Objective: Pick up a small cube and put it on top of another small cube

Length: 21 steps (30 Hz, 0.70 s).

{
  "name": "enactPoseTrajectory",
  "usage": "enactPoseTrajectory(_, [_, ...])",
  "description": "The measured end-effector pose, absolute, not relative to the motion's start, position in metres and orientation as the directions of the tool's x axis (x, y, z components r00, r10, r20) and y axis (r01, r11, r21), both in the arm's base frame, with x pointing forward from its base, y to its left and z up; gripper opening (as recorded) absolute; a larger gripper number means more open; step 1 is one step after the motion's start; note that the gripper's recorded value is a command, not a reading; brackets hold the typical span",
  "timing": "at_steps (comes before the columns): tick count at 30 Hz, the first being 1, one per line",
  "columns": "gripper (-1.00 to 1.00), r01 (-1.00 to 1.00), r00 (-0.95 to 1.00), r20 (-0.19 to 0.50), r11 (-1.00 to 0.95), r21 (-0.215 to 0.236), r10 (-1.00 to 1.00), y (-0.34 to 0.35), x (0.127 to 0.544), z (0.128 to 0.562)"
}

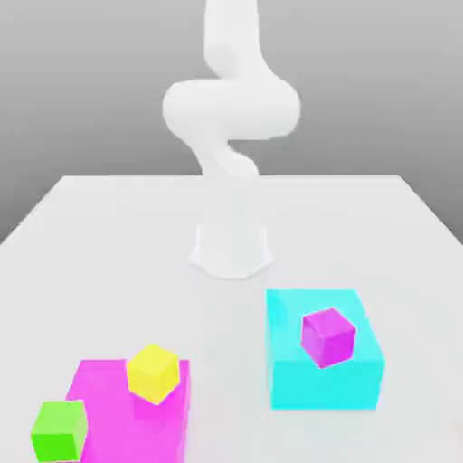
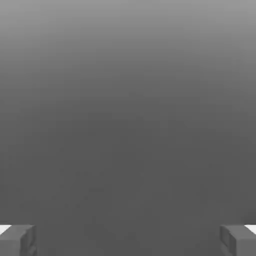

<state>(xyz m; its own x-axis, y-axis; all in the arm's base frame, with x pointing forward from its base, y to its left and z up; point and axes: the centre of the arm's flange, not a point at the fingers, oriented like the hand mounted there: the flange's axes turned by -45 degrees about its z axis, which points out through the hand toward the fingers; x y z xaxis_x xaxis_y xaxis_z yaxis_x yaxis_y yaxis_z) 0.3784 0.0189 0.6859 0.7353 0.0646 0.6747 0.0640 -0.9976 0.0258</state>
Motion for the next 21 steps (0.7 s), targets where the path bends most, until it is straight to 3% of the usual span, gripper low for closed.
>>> enactPoseTrajectory(5, [0.0,0.228,0.784,0.575,-0.97,0.086,0.235,0.065,0.436,0.627])
enactPoseTrajectory(11, [0.0,0.426,0.783,0.445,-0.896,0.126,0.435,0.129,0.483,0.545])
enactPoseTrajectory(21, [0.0,0.738,0.635,0.216,-0.665,0.116,0.742,0.252,0.503,0.383])
